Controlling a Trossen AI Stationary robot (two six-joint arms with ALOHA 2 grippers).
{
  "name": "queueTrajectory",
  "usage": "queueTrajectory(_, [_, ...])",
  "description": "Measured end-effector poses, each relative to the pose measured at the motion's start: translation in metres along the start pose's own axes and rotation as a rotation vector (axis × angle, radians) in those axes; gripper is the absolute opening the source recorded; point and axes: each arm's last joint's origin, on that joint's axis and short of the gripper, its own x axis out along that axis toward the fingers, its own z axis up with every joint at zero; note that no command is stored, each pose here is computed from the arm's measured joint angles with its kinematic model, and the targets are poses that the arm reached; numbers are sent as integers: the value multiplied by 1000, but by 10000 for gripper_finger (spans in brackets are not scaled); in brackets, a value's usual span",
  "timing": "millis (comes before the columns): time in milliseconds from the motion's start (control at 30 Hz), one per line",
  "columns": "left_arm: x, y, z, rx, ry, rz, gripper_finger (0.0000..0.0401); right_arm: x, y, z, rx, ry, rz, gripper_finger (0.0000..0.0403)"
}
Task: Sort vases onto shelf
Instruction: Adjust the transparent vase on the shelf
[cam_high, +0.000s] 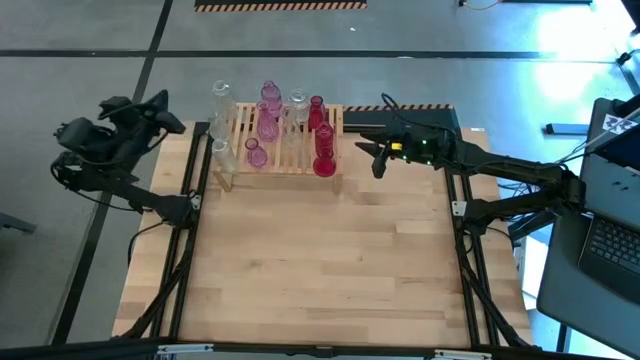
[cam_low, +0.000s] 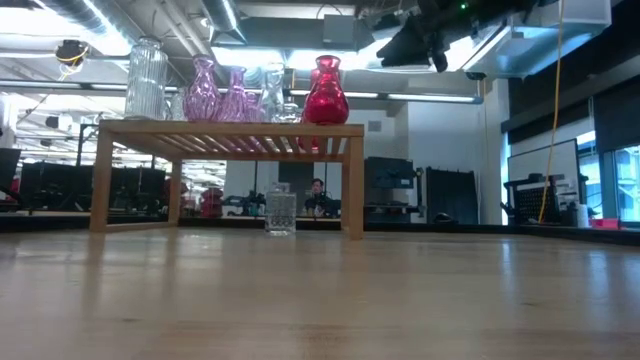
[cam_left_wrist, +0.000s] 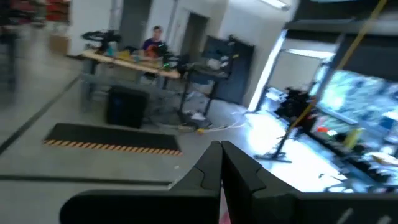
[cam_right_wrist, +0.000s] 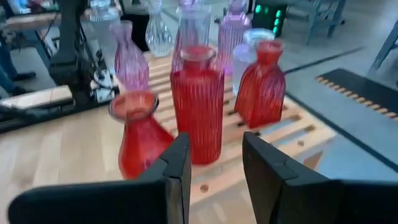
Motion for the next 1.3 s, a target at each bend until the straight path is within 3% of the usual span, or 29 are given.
queueTrajectory(133, [-1,10,-5,-21,-26,-118,0,0,-1,4,5,-48,-40,97])
queueTrajectory(233, [-2,1,-11,-34,-63,-343,0,0,-1,7,25,-74,-53,97])
queueTrajectory(467, [-5,-44,-28,16,-105,-775,0,0,-1,9,69,-92,-49,97])
queueTrajectory(567, [-1,-67,-29,67,-206,-880,0,0,-1,9,91,-92,-32,97])
queueTrajectory(700, [19,-80,-25,149,-271,-725,0,0,1,8,145,-83,44,97])
queueTrajectory(800, [36,-74,-21,212,-258,-584,0,-1,8,8,162,-75,106,97])
queueTrajectory(967, [60,-48,-25,303,-101,-378,0,-2,21,7,146,-72,129,97])
queueTrajectory(1067, [69,-31,-36,334,37,-314,0,-2,24,7,138,-73,107,97])
queueTrajectory(1167, [77,-18,-45,330,145,-250,0,-2,24,7,136,-74,98,97])
queueTrajectory(1300, [82,-7,-45,262,178,-150,0,-2,24,7,136,-76,87,97])
